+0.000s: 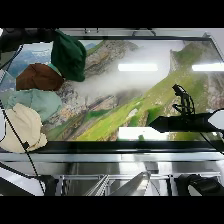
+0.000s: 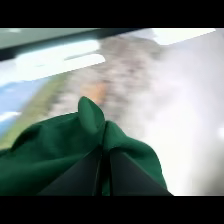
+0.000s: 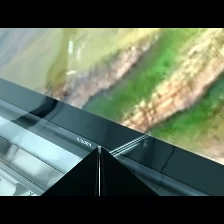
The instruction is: Fold the shirts.
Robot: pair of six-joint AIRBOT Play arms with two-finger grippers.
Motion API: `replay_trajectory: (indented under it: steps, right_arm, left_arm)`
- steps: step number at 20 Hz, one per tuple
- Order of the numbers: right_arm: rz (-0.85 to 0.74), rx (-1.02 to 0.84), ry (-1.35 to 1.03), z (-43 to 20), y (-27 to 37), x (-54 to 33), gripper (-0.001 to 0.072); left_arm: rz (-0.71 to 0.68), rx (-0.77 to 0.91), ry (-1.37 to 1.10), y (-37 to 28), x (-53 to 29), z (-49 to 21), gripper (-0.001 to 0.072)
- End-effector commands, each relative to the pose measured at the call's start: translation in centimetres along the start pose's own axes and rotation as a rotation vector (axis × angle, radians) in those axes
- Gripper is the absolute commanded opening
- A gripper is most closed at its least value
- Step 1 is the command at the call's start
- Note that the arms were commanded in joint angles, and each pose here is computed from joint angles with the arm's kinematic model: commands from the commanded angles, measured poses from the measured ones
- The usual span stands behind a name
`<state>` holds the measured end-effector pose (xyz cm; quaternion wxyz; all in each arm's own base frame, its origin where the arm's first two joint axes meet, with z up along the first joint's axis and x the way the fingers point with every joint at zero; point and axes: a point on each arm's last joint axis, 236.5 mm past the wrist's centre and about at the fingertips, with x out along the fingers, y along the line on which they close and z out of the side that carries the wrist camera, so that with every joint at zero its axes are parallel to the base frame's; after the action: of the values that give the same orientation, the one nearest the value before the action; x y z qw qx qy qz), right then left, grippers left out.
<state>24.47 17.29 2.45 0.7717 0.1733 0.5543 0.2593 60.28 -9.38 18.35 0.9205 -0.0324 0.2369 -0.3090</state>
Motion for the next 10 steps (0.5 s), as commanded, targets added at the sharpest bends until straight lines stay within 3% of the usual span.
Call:
replay_trajectory:
  steps: [1,2,3,4,7,8,9,10]
  right_arm:
    - [0.0,-0.001,0.0,0.0,0.0,0.0,0.0019]
    - [0.0,-0.001,0.0,0.0,0.0,0.0,0.0019]
    - [0.0,-0.001,0.0,0.0,0.0,0.0,0.0019]
    - [0.0,-0.001,0.0,0.0,0.0,0.0,0.0019]
    - [0.0,-0.001,0.0,0.0,0.0,0.0,0.0019]
    - [0.0,-0.001,0.0,0.0,0.0,0.0,0.0019]
    - [0.0,-0.001,0.0,0.0,0.0,0.0,0.0019]
    - [0.0,-0.001,0.0,0.0,0.0,0.0,0.0018]
  left_arm:
    - [-0.299,-0.165,0.207,-9.6,-0.9,-3.3,0.0028]
    - [-0.35,-0.213,0.285,-11.4,-0.8,-4.9,0.0028]
    - [-0.395,-0.255,0.363,-13.0,-0.8,-6.5,0.0113]
    - [-0.429,-0.259,0.416,-14.3,-0.7,-7.7,0.0247]
    - [-0.496,-0.294,0.53,-16.8,-0.4,-10.1,0.0249]
    - [-0.512,-0.302,0.56,-17.3,-0.3,-10.8,0.0327]
    - [-0.512,-0.327,0.579,-17.4,-0.1,-11.2,0.0611]
    - [-0.5,-0.373,0.593,-17.2,0.2,-11.4,0.072]
